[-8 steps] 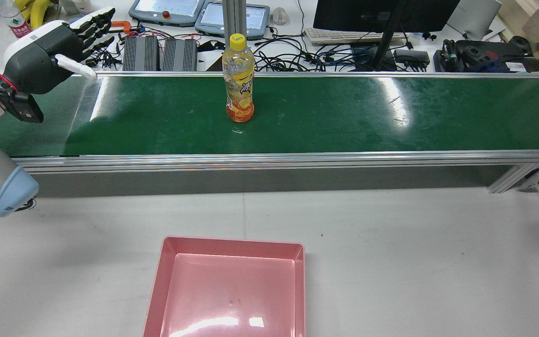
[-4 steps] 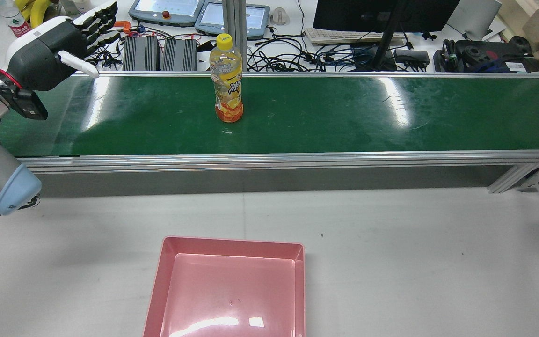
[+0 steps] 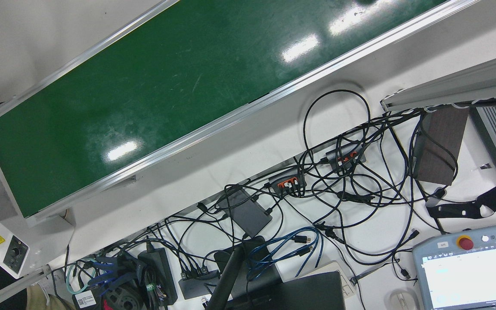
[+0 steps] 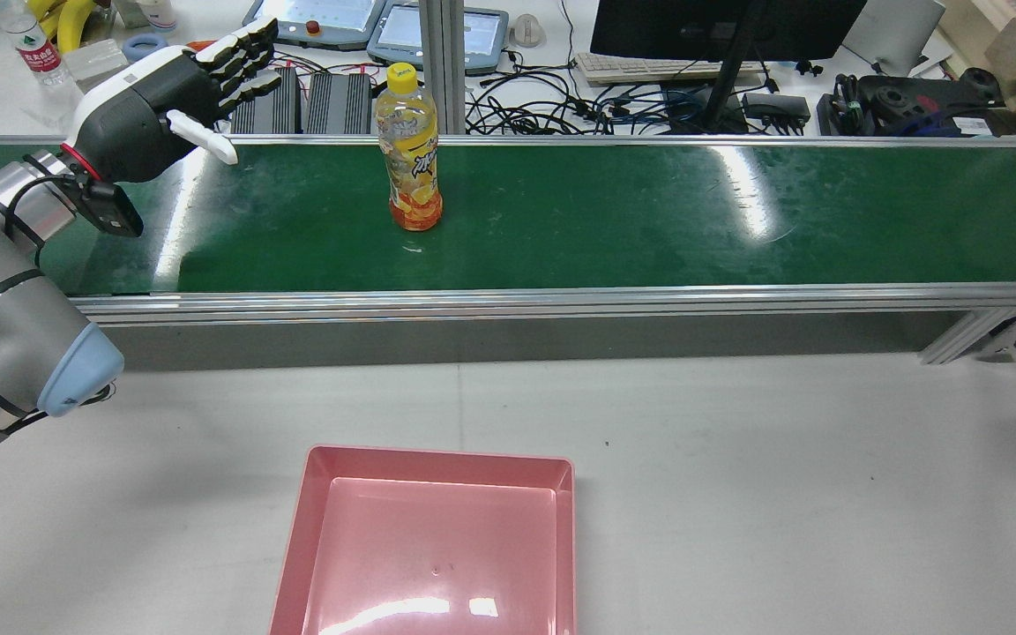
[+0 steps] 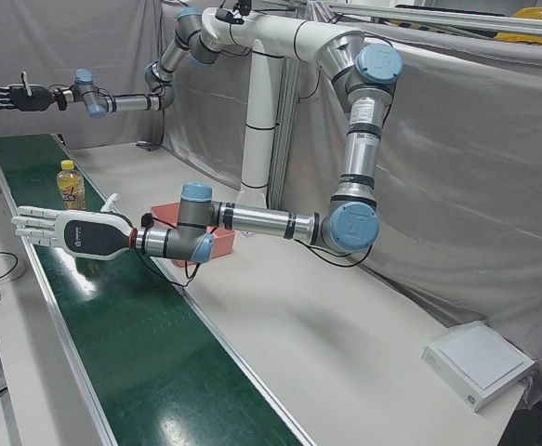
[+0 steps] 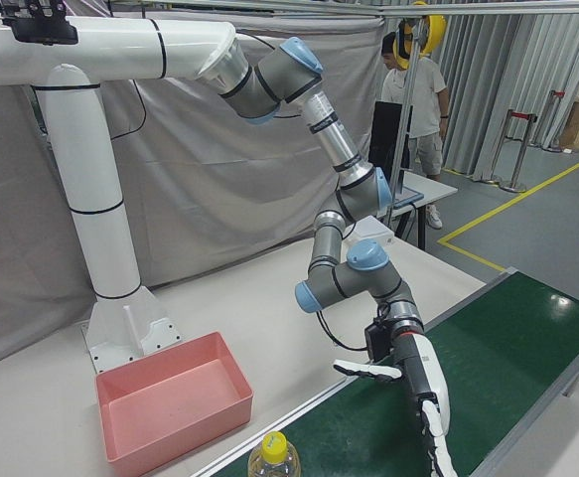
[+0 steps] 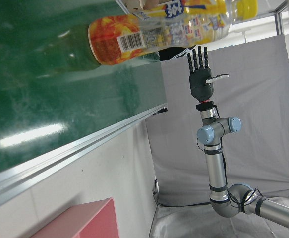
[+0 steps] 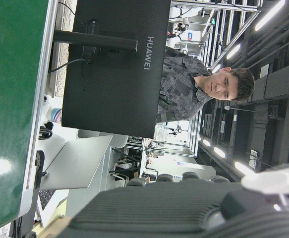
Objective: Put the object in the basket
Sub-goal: 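Reach the left hand toward the orange drink bottle on the belt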
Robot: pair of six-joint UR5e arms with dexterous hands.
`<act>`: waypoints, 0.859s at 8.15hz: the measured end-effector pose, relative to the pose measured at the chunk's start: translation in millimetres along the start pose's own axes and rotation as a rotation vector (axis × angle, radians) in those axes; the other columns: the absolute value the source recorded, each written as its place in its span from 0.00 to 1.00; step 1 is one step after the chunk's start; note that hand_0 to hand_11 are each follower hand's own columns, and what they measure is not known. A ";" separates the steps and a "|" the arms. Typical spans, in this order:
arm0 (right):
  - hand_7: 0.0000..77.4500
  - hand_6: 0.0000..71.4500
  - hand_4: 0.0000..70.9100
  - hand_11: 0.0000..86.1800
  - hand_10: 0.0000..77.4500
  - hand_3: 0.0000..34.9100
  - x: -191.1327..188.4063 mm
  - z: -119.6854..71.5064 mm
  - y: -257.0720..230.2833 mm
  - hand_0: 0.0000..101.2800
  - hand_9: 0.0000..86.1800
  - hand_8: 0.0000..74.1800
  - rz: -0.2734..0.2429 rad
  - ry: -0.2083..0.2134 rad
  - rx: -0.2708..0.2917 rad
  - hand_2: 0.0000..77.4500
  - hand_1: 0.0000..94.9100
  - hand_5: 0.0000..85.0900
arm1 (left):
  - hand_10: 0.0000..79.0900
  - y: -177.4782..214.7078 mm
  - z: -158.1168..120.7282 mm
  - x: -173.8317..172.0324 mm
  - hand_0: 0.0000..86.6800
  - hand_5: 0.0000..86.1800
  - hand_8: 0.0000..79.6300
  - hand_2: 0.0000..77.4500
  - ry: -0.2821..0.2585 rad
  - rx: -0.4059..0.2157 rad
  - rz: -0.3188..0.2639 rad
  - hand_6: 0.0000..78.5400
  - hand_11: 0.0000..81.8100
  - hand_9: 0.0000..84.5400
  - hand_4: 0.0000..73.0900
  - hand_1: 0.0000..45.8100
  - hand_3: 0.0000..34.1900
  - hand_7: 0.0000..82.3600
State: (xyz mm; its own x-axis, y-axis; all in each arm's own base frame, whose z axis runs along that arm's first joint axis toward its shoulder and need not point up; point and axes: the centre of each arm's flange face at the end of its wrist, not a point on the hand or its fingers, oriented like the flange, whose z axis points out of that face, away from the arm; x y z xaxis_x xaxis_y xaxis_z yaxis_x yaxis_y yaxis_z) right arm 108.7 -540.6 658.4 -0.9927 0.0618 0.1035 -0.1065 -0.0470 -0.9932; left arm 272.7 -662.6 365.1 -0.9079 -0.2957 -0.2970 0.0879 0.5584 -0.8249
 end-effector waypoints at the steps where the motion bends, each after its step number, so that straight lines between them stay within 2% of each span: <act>1: 0.01 0.00 0.00 0.00 0.00 0.01 -0.2 0.0 0.0 0.00 0.00 0.00 0.000 0.000 0.000 0.01 0.00 0.00 | 0.06 5.1 5.5 -3.7 0.61 0.06 0.00 0.00 -0.009 0.004 0.002 0.01 0.12 0.02 0.04 0.14 0.00 0.01; 3: 0.01 0.00 0.00 0.00 0.00 0.01 -0.4 -0.1 -0.1 0.00 0.00 0.00 0.000 0.000 0.000 0.01 0.00 0.00 | 0.06 16.2 16.1 -4.4 0.61 0.06 0.00 0.00 -0.017 0.009 0.015 0.01 0.12 0.02 0.04 0.14 0.00 0.01; 4: 0.01 0.00 0.00 0.00 0.00 0.01 -0.3 -0.1 -0.1 0.00 0.00 0.00 0.000 0.000 0.000 0.01 0.00 0.00 | 0.06 22.3 20.8 -9.3 0.61 0.06 0.01 0.00 -0.024 0.006 0.018 0.01 0.12 0.02 0.04 0.10 0.00 0.01; 5: 0.01 0.00 0.00 0.00 0.00 0.01 -0.1 -0.1 0.0 0.00 0.00 0.00 0.000 0.000 0.000 0.01 0.00 0.00 | 0.06 28.0 23.9 -18.6 0.61 0.06 0.00 0.00 -0.036 0.001 0.014 0.01 0.10 0.02 0.04 0.13 0.00 0.01; 7: 0.01 0.00 0.00 0.00 0.00 0.01 0.1 0.0 0.0 0.00 0.00 0.00 0.000 0.000 0.000 0.01 0.00 0.00 | 0.06 35.1 27.8 -28.7 0.61 0.06 0.01 0.00 -0.048 -0.008 0.008 0.01 0.10 0.02 0.04 0.13 0.00 0.01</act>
State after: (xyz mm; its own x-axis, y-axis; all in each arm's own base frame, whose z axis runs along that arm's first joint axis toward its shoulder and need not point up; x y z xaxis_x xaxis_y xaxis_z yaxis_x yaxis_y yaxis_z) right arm 108.6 -540.6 658.4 -0.9927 0.0622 0.1035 -0.1065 -0.0471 -0.9932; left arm 313.2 -656.0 331.3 -0.8866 -0.3280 -0.3260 0.0914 0.5667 -0.8188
